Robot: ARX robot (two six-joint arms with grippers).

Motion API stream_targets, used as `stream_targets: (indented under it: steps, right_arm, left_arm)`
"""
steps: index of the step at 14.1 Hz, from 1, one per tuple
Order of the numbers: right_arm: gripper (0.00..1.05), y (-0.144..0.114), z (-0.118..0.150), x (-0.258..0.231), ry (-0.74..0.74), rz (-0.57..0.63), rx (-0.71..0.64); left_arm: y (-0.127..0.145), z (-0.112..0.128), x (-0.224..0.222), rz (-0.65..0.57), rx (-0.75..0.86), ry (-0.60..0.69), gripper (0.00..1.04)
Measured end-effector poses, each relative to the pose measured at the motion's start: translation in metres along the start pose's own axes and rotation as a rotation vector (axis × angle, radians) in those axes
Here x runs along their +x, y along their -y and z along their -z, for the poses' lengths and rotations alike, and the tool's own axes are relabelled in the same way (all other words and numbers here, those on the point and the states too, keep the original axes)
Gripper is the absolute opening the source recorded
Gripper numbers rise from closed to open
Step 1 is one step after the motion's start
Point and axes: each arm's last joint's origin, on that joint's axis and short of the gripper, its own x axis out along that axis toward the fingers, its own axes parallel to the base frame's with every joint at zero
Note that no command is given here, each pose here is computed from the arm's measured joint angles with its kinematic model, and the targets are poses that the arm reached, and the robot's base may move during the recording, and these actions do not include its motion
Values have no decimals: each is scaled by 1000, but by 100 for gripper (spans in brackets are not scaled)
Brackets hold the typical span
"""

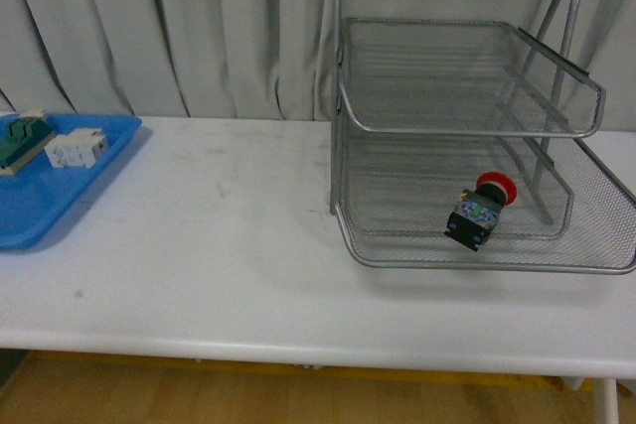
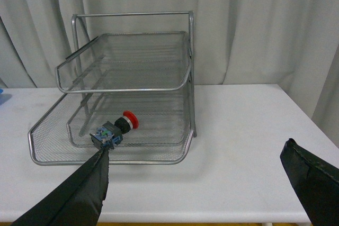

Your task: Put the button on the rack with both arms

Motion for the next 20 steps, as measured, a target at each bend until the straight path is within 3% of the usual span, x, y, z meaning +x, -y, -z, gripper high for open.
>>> stream_targets:
  steps: [4,5,9,10,12,16,17,19,20]
  right_arm:
    - [98,0,0,0,0,0,0]
    - [98,0,0,0,0,-1,0]
    - [98,0,0,0,0,0,0]
    - [98,0,0,0,0,0,0]
    - [98,0,0,0,0,0,0]
    - [98,0,0,0,0,0,0]
    - [98,0,0,0,0,0,0]
    - [98,-1,-3,10,-40,-123,-10]
    - [98,-5,-21,28,-12,-169,-10]
  left_arm:
    - [0,6,-11,0,0,-48,2]
    - [0,0,-13,-1,0,7,2]
    - [0,4,-13,0,0,-13,2]
    - [0,4,-13,0,-2,-13,10]
    - [0,4,-13,0,-2,-13,48]
    - [0,4,-13,0,-2,-13,97]
    - [0,4,-13,0,-1,-13,98]
    - [0,4,-13,1,-1,-13,98]
    - [0,4,-13,0,-1,-13,98]
